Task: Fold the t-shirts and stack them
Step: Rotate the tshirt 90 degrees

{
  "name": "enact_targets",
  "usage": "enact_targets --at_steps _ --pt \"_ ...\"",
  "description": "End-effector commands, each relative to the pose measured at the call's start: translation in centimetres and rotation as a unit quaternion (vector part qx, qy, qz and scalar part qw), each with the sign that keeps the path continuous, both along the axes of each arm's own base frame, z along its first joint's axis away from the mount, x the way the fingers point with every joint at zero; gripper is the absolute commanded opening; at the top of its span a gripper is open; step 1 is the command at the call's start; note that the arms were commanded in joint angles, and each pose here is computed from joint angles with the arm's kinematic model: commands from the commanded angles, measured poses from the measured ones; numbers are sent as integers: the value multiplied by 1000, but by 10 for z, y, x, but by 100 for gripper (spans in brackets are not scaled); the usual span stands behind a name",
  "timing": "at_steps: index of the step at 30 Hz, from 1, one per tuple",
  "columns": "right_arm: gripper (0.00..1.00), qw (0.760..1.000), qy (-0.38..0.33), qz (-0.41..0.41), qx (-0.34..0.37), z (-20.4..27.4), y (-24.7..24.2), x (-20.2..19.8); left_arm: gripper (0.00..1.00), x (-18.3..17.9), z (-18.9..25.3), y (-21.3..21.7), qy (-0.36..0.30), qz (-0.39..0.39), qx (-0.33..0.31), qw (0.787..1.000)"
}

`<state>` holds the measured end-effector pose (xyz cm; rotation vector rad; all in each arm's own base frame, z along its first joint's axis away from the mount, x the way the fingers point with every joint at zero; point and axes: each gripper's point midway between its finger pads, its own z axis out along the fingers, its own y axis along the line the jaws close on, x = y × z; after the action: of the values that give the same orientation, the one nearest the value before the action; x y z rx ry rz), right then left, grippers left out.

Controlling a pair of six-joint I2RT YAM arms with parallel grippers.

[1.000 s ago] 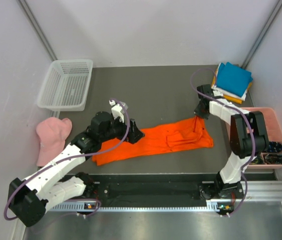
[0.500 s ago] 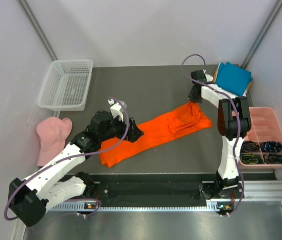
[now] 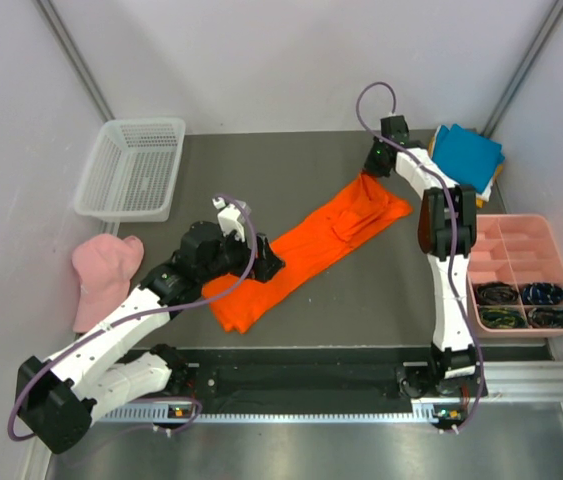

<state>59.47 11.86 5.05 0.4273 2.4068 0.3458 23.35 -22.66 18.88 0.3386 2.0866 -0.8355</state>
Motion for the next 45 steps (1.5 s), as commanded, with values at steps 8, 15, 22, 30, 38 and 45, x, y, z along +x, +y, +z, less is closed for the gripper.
enact_targets --at_steps 8,15,22,30,38,45 --pt "0 987 -89 108 82 38 30 43 99 5 22 5 -25 22 -17 999" --pt "5 987 -140 82 16 68 6 56 99 4 22 9 -26 30 -21 999" --pt "55 980 -185 43 -66 109 -25 60 99 9 15 18 -20 57 1 998" --pt "67 967 -241 13 -81 182 -38 43 99 14 8 28 -16 84 19 996" --pt "68 976 -207 -24 -62 191 -26 -68 99 37 18 42 -36 145 27 988" --pt "68 988 -154 8 11 158 33 -199 99 57 33 45 -39 160 -5 986"
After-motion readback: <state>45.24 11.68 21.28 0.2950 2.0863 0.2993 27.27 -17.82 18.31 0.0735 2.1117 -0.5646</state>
